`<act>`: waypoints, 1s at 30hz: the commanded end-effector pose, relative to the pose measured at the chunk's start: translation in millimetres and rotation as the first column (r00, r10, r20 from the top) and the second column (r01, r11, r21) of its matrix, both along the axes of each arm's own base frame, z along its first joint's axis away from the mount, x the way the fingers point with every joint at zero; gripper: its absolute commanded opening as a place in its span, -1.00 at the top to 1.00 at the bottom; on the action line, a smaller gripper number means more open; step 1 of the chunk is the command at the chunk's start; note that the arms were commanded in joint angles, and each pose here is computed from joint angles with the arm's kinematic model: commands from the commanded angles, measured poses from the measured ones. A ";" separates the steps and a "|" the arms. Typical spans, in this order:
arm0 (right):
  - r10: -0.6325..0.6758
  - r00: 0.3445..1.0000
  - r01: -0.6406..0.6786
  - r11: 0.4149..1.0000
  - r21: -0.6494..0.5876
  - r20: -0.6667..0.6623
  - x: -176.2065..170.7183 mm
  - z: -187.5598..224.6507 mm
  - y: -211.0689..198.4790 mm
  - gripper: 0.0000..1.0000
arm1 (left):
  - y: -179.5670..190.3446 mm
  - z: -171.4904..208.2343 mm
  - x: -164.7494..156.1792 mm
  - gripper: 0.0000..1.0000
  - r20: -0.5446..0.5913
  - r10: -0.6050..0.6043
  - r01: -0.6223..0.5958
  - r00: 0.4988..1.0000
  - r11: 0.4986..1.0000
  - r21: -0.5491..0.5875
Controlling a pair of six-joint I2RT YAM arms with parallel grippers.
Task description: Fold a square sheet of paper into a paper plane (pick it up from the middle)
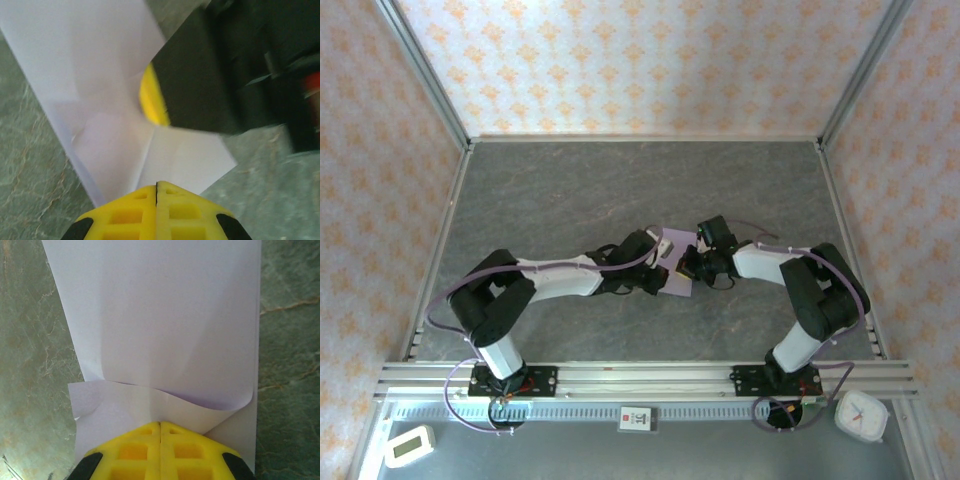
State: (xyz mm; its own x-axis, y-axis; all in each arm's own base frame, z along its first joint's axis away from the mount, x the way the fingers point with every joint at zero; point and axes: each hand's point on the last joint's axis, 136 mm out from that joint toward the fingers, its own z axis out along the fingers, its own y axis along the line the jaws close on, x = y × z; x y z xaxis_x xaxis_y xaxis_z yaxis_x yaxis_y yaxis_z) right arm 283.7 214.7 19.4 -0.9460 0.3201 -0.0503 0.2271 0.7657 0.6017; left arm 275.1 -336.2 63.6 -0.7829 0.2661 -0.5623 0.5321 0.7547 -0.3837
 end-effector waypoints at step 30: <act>-0.021 0.998 0.016 0.996 -0.084 -0.058 -18.0 -26.1 -18.0 1.00 | 22.6 -58.3 -4.2 1.00 -0.059 -0.017 0.025 0.998 0.990 0.142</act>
